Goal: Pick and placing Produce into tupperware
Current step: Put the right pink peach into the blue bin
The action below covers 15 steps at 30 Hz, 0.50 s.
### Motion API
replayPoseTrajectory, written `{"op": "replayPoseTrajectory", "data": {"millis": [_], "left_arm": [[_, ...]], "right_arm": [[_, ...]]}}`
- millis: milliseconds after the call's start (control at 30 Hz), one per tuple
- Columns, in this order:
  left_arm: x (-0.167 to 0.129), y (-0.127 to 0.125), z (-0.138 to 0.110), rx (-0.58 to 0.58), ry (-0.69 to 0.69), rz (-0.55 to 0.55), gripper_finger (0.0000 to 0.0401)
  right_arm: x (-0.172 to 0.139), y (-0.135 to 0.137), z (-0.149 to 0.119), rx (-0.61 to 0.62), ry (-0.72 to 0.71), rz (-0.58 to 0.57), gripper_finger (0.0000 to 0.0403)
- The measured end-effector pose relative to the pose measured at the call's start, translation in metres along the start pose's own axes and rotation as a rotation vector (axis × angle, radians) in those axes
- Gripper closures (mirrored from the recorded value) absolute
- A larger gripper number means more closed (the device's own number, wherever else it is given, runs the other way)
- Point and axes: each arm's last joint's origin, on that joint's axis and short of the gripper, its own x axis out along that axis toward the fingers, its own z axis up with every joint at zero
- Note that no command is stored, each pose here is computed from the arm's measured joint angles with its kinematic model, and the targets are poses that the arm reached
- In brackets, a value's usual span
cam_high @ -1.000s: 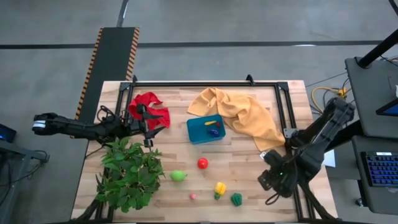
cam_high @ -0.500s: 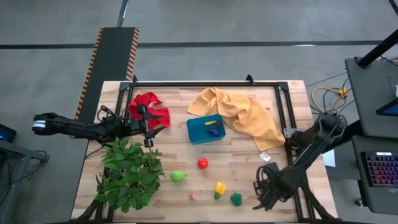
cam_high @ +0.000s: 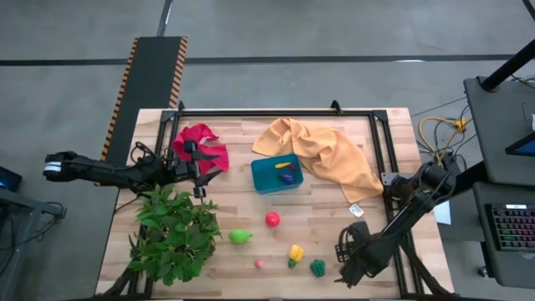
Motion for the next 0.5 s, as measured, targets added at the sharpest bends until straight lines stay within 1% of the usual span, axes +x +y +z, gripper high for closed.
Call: {"op": "replayPoseTrajectory", "data": {"millis": [300,500], "left_arm": [[0.0,0.0,0.0,0.0,0.002,-0.001,0.0211],[0.0,0.0,0.0,0.001,0.003,-0.001,0.0211]], "right_arm": [[0.015,0.0,-0.003,-0.009,-0.026,-0.015,0.0216],[0.025,0.0,-0.005,-0.016,-0.003,0.013,0.0216]]}}
